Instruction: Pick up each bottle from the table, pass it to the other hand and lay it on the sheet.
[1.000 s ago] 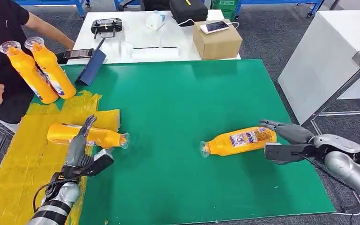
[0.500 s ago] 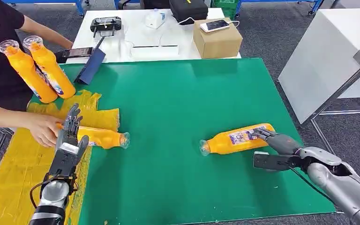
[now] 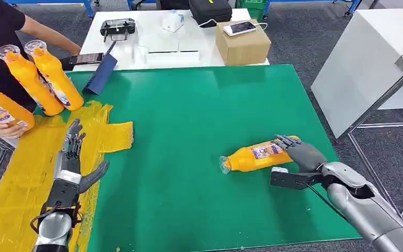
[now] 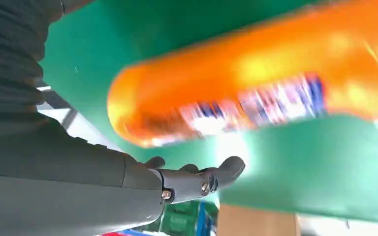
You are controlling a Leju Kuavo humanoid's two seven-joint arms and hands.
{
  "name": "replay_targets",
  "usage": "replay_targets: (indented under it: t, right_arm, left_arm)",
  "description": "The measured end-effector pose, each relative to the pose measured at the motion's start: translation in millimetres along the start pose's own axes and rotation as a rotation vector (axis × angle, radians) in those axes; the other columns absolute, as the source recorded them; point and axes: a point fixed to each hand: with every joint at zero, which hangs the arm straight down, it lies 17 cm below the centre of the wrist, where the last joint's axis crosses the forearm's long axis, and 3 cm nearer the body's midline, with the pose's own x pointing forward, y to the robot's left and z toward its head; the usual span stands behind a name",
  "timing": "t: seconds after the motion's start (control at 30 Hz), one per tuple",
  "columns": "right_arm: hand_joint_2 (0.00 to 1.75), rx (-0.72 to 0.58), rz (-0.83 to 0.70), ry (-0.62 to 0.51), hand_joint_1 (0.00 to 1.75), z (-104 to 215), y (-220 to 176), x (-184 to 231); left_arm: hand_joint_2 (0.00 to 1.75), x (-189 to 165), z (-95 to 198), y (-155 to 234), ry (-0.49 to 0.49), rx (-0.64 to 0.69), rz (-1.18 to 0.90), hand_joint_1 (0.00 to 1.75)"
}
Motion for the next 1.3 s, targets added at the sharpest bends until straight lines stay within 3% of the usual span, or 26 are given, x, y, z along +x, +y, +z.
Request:
replay_targets:
  t: [0.2, 0.37, 1.0, 1.3]
  right_arm:
    - [1.75, -0.048, -0.016, -0.002, 0.0, 7.1, -34.4, -4.0]
    - [1.75, -0.053, -0.017, -0.002, 0.0, 11.4, -38.9, -6.0]
    - [1.75, 0.023, -0.026, 0.038, 0.0, 13.0, -37.6, -28.2]
    - [1.75, 0.114, -0.034, 0.116, 0.0, -5.3, -4.0, -61.4]
  left_arm:
    - [1.75, -2.9, 5.3, 6.9, 0.012, 0.01, -0.005, 0.0]
    - [1.75, -2.6, 5.4, 9.1, 0.013, 0.017, -0.008, 0.0]
    - [1.75, 0.1, 0.3, 9.3, 0.002, 0.019, -0.005, 0.0]
    - [1.75, 4.6, -16.6, -1.4, -0.023, -0.001, 0.032, 0.0]
